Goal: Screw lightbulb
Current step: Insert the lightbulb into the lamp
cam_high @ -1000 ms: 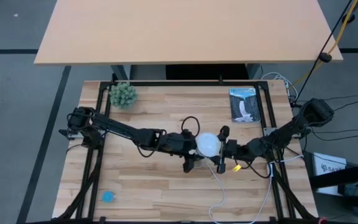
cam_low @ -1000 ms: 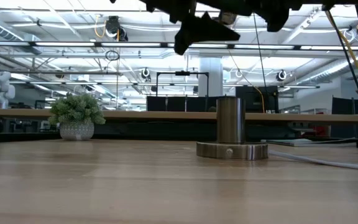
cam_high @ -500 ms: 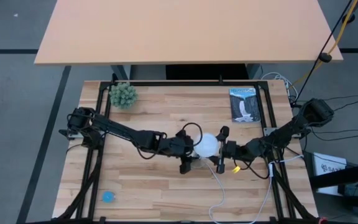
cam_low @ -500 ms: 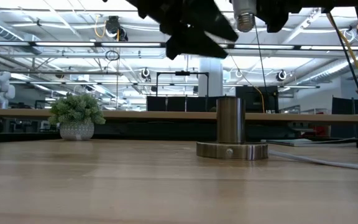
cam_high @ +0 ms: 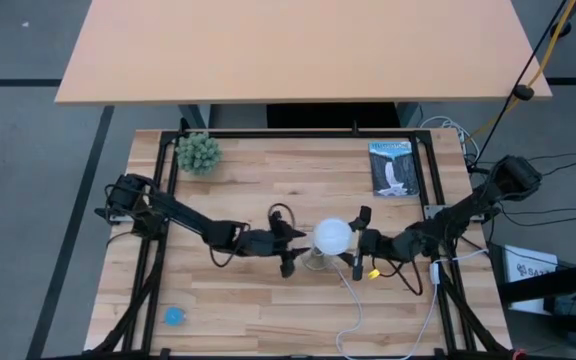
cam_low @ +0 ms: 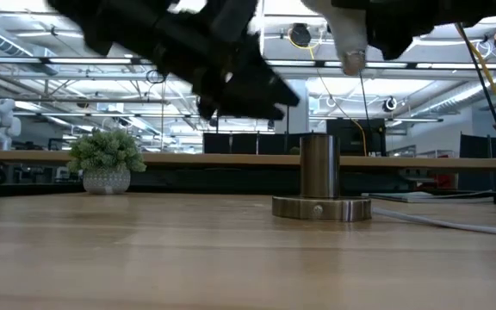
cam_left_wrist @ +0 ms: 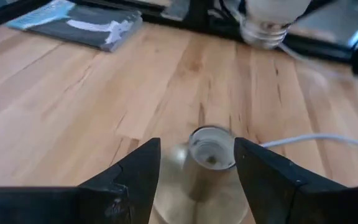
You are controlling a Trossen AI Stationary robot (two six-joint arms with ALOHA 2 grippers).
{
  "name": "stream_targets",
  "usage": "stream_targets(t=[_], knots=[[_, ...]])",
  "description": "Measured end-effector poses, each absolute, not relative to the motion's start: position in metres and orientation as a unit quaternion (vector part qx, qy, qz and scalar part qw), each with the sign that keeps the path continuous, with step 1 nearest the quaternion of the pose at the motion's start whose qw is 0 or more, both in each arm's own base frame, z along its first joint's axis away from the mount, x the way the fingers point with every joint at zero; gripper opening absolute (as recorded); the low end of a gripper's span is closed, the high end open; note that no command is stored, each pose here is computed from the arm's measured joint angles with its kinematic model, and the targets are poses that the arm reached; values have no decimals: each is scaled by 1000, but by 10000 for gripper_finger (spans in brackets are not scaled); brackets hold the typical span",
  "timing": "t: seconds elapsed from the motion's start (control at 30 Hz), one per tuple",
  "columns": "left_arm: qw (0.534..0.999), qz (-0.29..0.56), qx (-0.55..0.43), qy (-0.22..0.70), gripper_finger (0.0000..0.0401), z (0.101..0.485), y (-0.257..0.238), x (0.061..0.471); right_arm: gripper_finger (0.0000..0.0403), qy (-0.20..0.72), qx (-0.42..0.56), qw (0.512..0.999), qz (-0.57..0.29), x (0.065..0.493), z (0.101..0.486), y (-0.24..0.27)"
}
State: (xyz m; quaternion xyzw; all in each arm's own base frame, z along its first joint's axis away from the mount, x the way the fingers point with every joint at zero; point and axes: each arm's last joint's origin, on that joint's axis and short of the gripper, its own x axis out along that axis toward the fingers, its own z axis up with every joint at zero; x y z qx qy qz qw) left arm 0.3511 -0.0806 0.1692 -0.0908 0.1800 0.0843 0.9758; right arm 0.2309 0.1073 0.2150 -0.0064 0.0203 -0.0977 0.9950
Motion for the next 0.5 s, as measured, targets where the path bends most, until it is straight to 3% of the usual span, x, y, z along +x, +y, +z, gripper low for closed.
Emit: stream_targets(t=[0.3,0.5], knots=[[983,80,-164,-13,208,153,-54,306,265,94,41,991,-90,226,200,107],[983,87,-161,-13,208,149,-47,302,265,98,42,991,-85,228,199,105]])
